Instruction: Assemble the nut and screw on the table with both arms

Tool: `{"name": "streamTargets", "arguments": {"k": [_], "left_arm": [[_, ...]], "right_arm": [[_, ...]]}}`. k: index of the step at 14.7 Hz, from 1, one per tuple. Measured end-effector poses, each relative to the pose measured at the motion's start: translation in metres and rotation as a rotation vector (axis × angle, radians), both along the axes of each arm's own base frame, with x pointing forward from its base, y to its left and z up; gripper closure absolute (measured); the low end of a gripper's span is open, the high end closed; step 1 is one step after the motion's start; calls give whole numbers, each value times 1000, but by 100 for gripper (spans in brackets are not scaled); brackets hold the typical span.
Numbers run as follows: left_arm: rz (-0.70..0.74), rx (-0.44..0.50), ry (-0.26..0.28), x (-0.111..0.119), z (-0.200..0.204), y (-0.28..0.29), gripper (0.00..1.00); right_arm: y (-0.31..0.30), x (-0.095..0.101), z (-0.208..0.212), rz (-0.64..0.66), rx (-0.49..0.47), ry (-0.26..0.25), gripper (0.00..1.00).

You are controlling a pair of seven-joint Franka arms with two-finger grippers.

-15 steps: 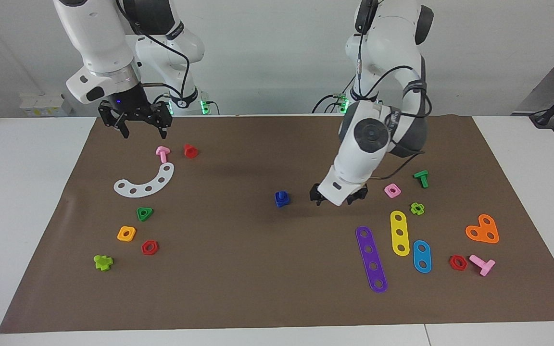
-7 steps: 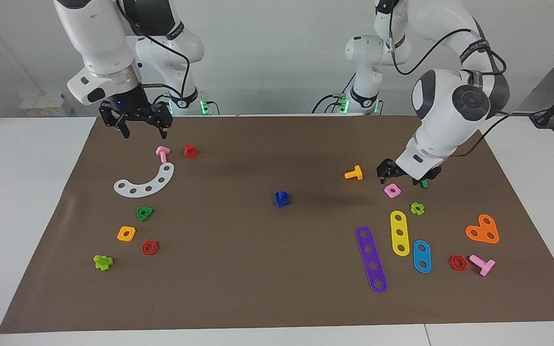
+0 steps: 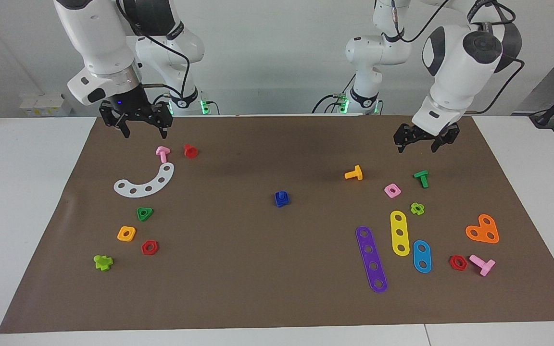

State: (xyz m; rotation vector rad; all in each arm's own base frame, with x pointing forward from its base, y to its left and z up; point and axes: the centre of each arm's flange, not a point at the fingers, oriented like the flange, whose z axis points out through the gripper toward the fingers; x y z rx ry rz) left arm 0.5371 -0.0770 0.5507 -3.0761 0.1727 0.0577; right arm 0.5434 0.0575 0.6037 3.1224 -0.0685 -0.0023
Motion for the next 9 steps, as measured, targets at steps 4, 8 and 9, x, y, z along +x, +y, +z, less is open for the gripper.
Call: {"name": "streamTargets", "arguments": {"k": [4,8,9], "left_arm": [[64,-95,-48,0,24,13,0],[100,-126,-47,2,25,28,0],[97,-126,-45,2,24,27,0]], "right_arm": [[-2,0,0,-4,0,0,0],[-3,0,0,-5,0,0,0],[-3,0,0,-5,0,0,0]]}}
